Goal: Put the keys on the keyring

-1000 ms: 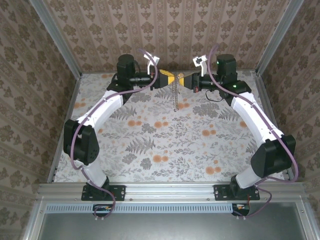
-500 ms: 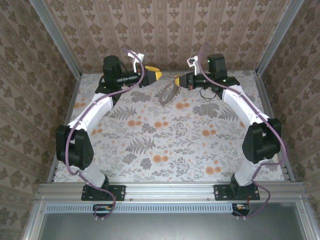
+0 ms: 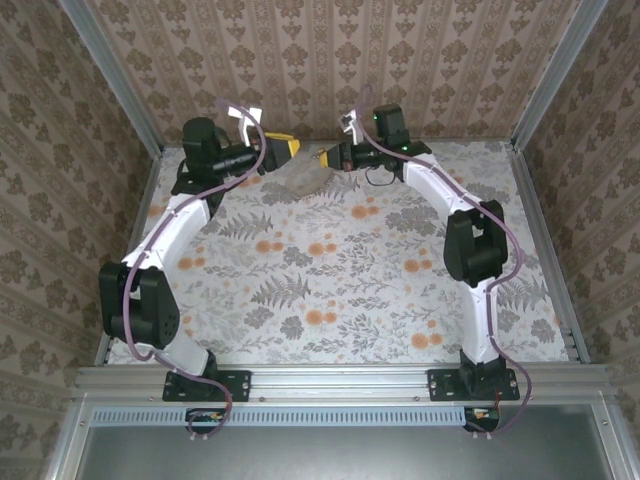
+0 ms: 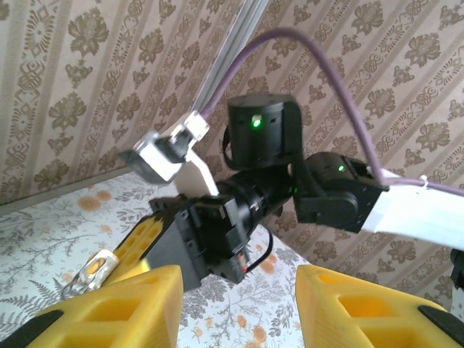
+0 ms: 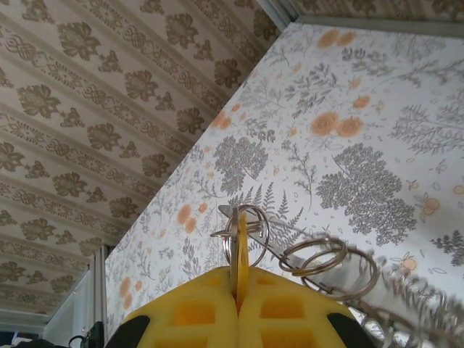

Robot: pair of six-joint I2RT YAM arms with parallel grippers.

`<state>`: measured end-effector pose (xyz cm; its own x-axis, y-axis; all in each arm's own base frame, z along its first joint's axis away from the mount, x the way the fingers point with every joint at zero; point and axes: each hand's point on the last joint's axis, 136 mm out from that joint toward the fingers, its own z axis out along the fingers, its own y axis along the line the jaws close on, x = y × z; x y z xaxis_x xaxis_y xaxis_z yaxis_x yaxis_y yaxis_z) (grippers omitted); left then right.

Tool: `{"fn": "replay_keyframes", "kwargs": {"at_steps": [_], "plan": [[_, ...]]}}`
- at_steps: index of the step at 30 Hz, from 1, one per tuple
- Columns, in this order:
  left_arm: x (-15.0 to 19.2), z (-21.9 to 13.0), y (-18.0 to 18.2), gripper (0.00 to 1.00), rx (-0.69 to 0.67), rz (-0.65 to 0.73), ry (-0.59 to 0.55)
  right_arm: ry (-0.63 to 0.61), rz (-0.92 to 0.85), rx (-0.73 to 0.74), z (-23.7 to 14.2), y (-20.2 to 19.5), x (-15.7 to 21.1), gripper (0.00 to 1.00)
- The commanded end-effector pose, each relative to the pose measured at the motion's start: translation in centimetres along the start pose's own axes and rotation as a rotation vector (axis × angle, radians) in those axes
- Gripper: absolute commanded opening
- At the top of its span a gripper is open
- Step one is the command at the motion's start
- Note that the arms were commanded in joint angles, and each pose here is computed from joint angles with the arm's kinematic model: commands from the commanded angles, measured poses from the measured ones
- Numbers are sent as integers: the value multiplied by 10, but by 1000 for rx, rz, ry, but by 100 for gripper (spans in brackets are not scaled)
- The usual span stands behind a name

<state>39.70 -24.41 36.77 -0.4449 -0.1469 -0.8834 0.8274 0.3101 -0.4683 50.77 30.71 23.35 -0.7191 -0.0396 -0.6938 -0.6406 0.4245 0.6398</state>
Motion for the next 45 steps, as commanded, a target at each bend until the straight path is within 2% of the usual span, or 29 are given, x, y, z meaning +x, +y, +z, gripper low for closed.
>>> {"fn": "replay_keyframes", "kwargs": {"at_steps": [1, 8, 20, 45], "plan": [[-11, -11, -9, 45, -15, 22, -30, 6, -1, -61, 14, 10, 0, 0], [-7, -13, -7, 45, -27, 5, -38, 79, 102, -55, 41, -8, 63, 0], [3, -3, -13, 46, -22, -9, -27, 169, 200, -16, 35, -3, 149, 0], [11, 7, -26, 46, -10, -22, -13, 312, 295, -3, 35, 19, 257, 0]]}}
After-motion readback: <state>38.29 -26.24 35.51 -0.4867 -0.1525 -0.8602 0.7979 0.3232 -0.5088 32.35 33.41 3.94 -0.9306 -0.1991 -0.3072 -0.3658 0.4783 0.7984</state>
